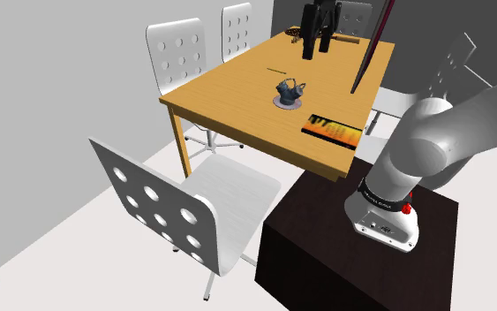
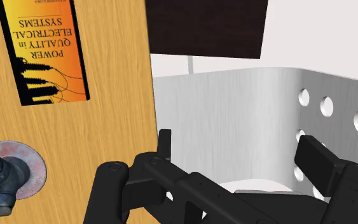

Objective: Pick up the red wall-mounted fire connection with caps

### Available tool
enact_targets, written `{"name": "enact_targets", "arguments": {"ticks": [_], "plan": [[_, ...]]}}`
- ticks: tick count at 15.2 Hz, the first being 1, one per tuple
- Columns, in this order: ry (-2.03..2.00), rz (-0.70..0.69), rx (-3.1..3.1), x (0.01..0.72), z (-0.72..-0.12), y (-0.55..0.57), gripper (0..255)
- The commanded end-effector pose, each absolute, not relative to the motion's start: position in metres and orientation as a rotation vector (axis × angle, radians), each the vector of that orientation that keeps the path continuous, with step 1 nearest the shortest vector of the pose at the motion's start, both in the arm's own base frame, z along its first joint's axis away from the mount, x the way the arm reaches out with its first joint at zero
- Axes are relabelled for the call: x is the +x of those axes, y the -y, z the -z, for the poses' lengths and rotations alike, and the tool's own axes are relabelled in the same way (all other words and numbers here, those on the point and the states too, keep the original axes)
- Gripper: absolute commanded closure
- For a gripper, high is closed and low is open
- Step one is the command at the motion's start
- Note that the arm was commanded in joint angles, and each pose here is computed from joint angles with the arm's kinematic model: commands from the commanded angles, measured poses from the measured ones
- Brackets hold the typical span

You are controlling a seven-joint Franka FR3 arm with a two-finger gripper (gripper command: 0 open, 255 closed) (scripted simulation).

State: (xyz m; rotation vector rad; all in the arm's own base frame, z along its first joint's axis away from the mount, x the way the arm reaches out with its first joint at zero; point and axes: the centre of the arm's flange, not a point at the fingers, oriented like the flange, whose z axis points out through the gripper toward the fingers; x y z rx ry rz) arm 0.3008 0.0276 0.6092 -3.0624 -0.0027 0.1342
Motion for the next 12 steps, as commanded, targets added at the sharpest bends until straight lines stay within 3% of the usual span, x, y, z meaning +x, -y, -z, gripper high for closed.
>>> {"name": "enact_targets", "arguments": {"ticks": [1,12], "plan": [[0.003,-0.134,-3.062,0.301,-0.609,-0.028,0],[-0.095,-0.218,-3.096,0.384,-0.529,0.062,0]]}}
